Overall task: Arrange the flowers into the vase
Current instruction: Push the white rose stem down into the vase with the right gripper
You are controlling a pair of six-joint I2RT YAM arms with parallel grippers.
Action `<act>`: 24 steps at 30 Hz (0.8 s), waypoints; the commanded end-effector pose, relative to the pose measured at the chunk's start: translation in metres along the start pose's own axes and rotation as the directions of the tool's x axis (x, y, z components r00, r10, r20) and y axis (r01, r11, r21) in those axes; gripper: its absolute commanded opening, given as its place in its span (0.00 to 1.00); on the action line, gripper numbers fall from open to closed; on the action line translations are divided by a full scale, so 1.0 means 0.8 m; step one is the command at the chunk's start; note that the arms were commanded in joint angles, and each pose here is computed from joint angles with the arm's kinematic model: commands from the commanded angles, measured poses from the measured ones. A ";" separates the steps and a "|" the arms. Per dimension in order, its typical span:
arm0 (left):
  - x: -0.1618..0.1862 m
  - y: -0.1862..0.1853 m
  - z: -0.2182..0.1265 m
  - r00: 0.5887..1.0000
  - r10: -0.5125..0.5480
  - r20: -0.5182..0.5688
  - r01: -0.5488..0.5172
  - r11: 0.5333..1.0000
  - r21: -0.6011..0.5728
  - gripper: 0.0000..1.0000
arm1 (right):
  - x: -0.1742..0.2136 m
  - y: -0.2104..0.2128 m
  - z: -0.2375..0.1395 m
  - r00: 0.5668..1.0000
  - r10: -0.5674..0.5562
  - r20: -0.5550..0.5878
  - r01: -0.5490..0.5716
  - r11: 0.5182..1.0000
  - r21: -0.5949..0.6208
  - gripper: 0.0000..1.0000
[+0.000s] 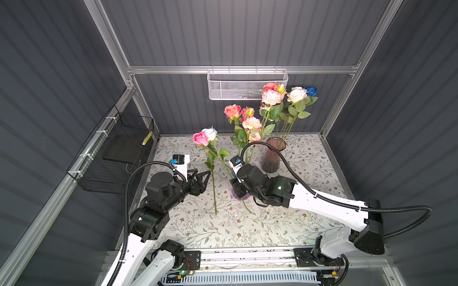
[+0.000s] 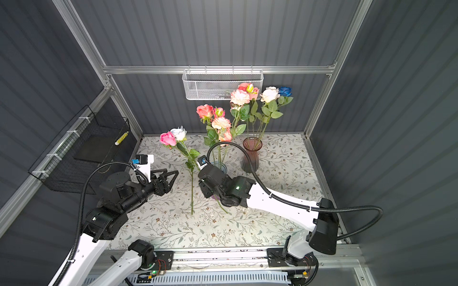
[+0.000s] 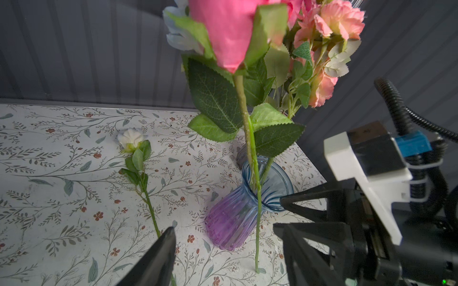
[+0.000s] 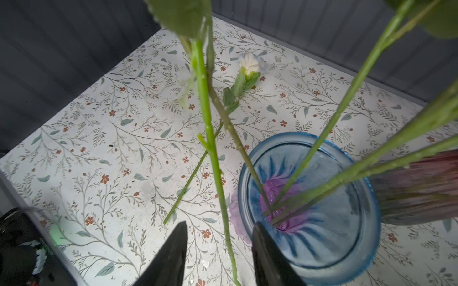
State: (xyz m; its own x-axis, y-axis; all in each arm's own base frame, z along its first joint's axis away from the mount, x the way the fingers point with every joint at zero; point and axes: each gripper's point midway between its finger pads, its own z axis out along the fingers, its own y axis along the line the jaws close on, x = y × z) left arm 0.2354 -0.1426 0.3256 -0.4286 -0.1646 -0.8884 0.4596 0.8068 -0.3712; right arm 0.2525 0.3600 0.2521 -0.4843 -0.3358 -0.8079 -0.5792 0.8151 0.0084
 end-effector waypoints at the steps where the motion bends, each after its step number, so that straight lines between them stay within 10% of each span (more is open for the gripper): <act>1: 0.000 -0.003 -0.002 1.000 -0.016 0.008 0.016 1.000 0.014 0.69 | -0.017 -0.013 0.006 0.998 -0.003 0.057 -0.002 0.996 0.087 0.46; 12: -0.001 -0.005 -0.009 1.000 0.004 0.011 -0.004 1.000 0.018 0.69 | -0.029 -0.012 0.031 0.998 -0.040 0.042 0.033 0.988 0.151 0.43; 24: 0.000 -0.004 -0.010 1.000 0.026 0.008 -0.026 1.000 0.010 0.69 | -0.035 -0.007 0.031 0.998 -0.037 0.057 0.029 0.990 0.139 0.18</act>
State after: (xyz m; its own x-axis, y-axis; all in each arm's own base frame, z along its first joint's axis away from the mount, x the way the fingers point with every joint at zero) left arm 0.2318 -0.1410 0.3261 -0.4235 -0.1699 -0.8898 0.4610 0.8051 -0.3732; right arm 0.2847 0.3753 0.2486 -0.4422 -0.3562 -0.8232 -0.4995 0.8601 -0.1039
